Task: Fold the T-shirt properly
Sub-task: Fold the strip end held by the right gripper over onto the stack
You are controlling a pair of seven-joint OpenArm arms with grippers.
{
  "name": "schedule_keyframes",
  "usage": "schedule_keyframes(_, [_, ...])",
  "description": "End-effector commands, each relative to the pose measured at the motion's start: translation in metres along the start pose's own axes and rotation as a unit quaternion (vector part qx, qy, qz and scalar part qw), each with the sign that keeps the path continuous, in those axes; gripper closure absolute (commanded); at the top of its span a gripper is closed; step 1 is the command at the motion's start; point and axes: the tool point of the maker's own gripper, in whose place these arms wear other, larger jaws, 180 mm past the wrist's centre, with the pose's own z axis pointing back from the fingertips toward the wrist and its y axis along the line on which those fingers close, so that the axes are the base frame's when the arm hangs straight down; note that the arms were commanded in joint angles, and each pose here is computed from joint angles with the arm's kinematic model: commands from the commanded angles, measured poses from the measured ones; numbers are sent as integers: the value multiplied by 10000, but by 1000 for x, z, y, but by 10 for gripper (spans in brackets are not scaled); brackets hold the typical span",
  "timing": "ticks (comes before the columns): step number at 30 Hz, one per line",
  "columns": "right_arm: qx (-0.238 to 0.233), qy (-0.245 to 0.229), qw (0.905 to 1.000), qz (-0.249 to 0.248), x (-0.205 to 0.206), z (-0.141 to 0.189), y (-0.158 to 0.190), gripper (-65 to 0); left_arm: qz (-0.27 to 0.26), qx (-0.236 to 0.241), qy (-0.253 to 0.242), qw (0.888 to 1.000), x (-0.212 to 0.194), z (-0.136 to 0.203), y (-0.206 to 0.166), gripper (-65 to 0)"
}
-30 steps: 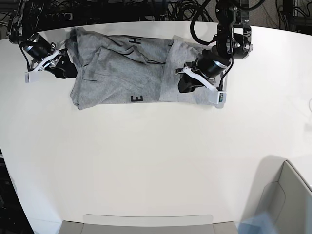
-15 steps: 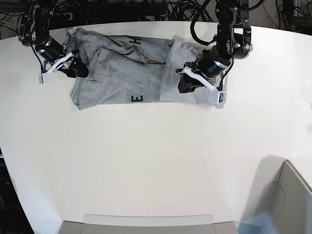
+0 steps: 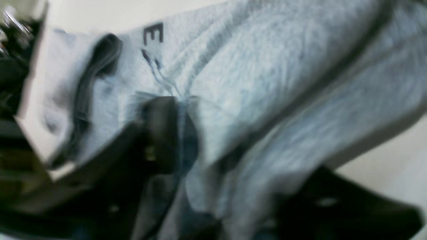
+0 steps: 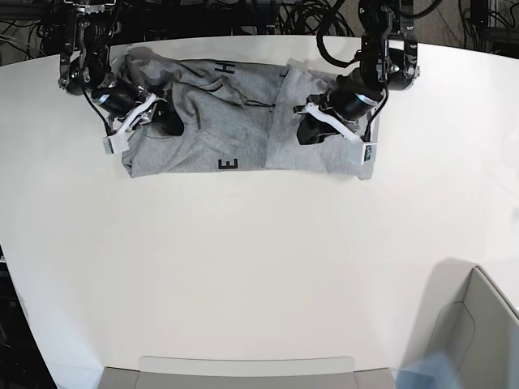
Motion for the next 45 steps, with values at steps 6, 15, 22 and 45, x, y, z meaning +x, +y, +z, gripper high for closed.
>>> schedule_keyframes(6, [-312,264,9977,541,3,7,-10,0,20,-113,-92,9999,2,4,-6,-62])
schedule_keyframes(15, [-1956,-116,9737,1159,75,59,-93,0,410,-551,-122,9976,4,7,-19,-62])
schedule_keyframes(22, [-2987,-283,9304,2108,134,70,-81,0,541,-93,-129,9984,-1,23,17,-62])
schedule_keyframes(45, [-3078,846,8300,4574,90,-49,89,0,370,501,-309,9976,17,45,63,-62])
